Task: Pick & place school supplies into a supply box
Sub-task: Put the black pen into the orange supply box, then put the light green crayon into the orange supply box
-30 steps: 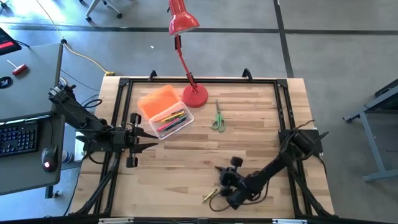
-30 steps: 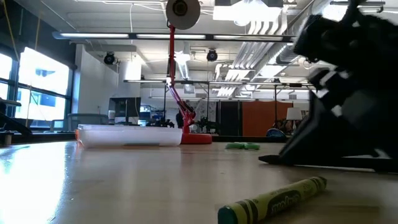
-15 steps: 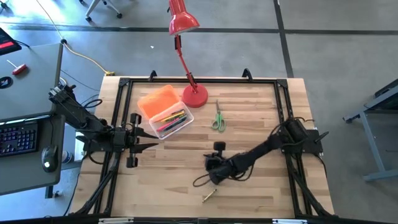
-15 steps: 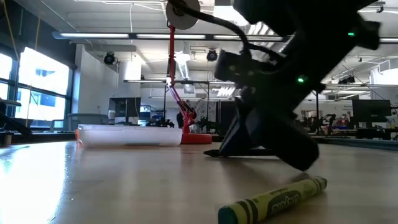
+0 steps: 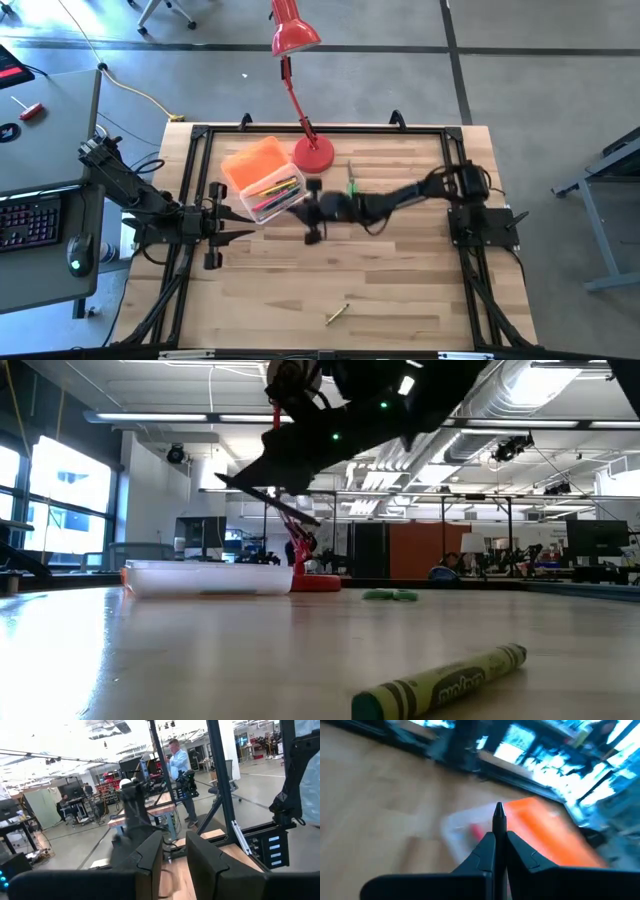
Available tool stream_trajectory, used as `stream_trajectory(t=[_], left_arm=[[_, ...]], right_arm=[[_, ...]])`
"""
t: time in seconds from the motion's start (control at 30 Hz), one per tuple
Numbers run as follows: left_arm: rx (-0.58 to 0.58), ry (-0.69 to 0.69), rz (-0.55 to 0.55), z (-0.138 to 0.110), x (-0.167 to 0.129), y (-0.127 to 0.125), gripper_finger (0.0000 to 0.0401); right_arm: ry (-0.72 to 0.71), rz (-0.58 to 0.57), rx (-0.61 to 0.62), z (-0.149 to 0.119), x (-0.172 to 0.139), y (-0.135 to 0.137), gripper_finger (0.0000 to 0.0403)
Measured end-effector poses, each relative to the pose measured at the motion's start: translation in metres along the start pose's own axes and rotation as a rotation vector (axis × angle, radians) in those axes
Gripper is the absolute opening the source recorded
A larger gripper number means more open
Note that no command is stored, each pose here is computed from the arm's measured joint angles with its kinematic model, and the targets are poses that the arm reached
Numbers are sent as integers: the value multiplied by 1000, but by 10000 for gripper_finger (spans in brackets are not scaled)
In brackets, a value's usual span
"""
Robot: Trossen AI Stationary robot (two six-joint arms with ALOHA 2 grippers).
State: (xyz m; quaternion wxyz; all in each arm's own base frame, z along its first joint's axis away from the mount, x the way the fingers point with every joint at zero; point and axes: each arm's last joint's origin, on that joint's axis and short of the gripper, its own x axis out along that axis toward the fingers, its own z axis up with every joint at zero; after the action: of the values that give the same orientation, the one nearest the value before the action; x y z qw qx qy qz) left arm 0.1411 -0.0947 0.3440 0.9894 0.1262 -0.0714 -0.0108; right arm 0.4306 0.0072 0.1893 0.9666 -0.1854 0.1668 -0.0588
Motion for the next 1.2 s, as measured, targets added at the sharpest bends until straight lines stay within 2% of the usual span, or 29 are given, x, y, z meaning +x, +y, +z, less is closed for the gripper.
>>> stream_trajectory(t=[0.17,0.27,0.37,0.43,0.57,0.73,1.07,1.2], left_arm=[[21,0,0,0,0,0,117],[37,1,0,0,0,0,117],[38,3,6,0,0,0,117],[42,7,17,0,0,0,117],[45,10,23,0,0,1,117],[59,17,21,-1,0,0,117],[63,28,33,-2,0,0,117],[63,29,34,-2,0,0,117]], right_arm=[[24,-54,-84,1,25,-33,7],[32,-58,-80,8,45,-46,7],[96,-49,-83,2,66,-51,7],[155,-33,-88,-9,79,-49,8],[162,-32,-87,-16,98,-48,13],[197,25,-93,-32,109,-36,25],[145,2,-146,-15,107,-29,85],[173,27,-163,-5,101,-18,101]])
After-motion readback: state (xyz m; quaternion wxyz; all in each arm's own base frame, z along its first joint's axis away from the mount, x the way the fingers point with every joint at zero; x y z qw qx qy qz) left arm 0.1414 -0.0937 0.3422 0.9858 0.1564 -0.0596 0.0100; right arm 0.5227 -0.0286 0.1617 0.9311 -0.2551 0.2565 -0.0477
